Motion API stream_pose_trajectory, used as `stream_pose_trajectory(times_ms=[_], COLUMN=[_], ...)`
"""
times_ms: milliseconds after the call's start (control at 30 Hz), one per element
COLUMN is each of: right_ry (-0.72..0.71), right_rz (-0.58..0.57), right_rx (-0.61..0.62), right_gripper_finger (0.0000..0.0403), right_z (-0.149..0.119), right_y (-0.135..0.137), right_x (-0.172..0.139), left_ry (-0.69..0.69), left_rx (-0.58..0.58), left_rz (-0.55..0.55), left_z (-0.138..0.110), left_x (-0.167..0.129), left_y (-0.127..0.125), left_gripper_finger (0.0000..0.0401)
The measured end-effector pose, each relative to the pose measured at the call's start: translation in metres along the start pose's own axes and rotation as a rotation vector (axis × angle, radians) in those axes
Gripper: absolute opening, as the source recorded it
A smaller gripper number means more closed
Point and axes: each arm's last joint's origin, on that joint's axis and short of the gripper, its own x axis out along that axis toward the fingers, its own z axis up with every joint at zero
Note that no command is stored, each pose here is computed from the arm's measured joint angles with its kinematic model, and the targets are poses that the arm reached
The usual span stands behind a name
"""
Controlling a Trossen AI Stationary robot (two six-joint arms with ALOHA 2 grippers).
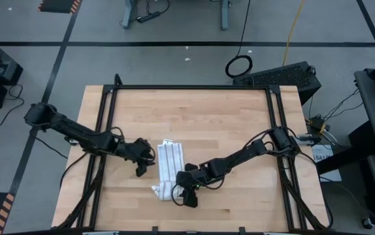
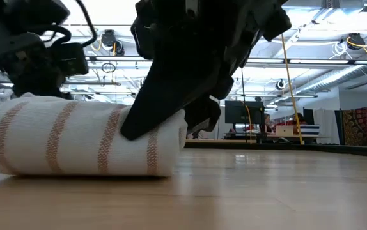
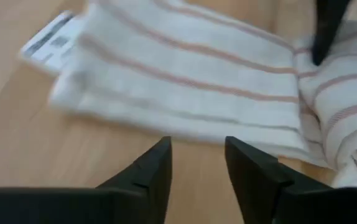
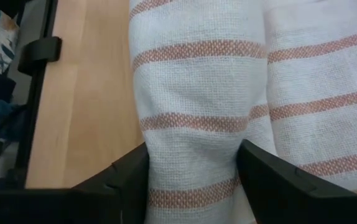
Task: Roll towel into tight, uniform cylinder
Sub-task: Roll the white brown kitchen towel
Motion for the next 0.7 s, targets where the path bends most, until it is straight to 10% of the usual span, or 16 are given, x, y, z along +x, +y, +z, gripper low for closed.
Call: stream_pose_trajectory(times_ms=[700], right_ry=[-0.024], right_rz=[0.006], right_rx=[0.186], right_gripper_finger=[0.0215], right_z=[-0.005], right_y=[0.014], right_x=[0.001], left_ry=[0.059], left_rx=[0.375], left_rz=[0.045], left_z=[0.027], left_x=[0.054], left_y=[0.019], left_gripper_finger=[0.0057])
